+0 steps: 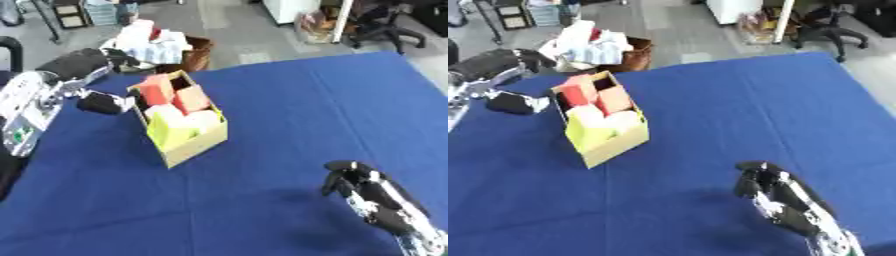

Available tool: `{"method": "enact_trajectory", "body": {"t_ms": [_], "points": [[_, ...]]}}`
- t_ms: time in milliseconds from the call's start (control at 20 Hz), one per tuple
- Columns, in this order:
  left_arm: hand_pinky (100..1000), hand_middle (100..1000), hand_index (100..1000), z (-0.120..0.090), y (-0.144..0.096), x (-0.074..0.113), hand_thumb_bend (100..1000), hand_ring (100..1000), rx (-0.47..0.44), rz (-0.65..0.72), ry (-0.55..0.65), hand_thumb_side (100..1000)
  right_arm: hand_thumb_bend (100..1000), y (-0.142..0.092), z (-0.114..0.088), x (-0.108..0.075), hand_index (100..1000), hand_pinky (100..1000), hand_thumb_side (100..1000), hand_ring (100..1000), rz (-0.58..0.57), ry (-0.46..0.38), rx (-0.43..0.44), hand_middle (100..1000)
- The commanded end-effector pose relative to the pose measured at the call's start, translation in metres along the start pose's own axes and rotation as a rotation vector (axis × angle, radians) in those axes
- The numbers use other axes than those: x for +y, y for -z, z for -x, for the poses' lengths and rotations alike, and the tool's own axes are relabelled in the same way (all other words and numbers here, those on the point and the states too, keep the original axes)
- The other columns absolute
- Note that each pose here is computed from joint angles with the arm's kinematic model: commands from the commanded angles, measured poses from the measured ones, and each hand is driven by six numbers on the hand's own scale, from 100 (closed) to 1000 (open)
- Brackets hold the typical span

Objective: Pick up objects on the table and place them in the box.

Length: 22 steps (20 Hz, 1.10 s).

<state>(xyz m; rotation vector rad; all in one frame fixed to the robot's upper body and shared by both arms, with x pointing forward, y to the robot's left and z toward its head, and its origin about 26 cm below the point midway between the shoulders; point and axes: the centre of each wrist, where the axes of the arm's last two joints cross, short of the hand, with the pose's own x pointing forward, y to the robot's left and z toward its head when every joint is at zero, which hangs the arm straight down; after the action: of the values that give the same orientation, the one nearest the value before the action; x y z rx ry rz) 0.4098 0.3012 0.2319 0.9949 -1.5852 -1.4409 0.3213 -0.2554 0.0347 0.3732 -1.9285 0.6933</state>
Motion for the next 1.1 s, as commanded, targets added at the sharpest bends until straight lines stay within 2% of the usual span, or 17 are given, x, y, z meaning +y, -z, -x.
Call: {"method": "enact_trajectory", "body": {"t_ms": [50,300,550,850,1100], "points": [[791,758,905,0.001,-0.020,0.028,100,725,-0.005,-0.104,-0.061,601,100,0.002,-0.006,-0.007,781,570,431,577,-0.001,-0.032,-0.008,537],[779,726,888,-0.005,-0.048,0.022,100,701,-0.017,-0.204,-0.227,629,100,0.002,-0.006,-0.008,781,570,428,577,0.008,-0.033,-0.009,537],[766,705,872,-0.019,-0.076,0.003,100,697,-0.129,-0.331,-0.480,630,100,0.001,-0.007,-0.008,782,570,428,577,0.012,-0.032,-0.012,537],[733,672,841,-0.031,-0.106,-0.039,100,676,-0.111,-0.454,-0.743,672,100,0.002,-0.009,-0.009,783,569,431,576,0.020,-0.030,-0.021,537],[729,678,840,-0.045,-0.116,-0.075,100,681,-0.097,-0.491,-0.938,716,100,0.003,-0.010,-0.008,786,567,433,574,0.029,-0.020,-0.029,535]]}}
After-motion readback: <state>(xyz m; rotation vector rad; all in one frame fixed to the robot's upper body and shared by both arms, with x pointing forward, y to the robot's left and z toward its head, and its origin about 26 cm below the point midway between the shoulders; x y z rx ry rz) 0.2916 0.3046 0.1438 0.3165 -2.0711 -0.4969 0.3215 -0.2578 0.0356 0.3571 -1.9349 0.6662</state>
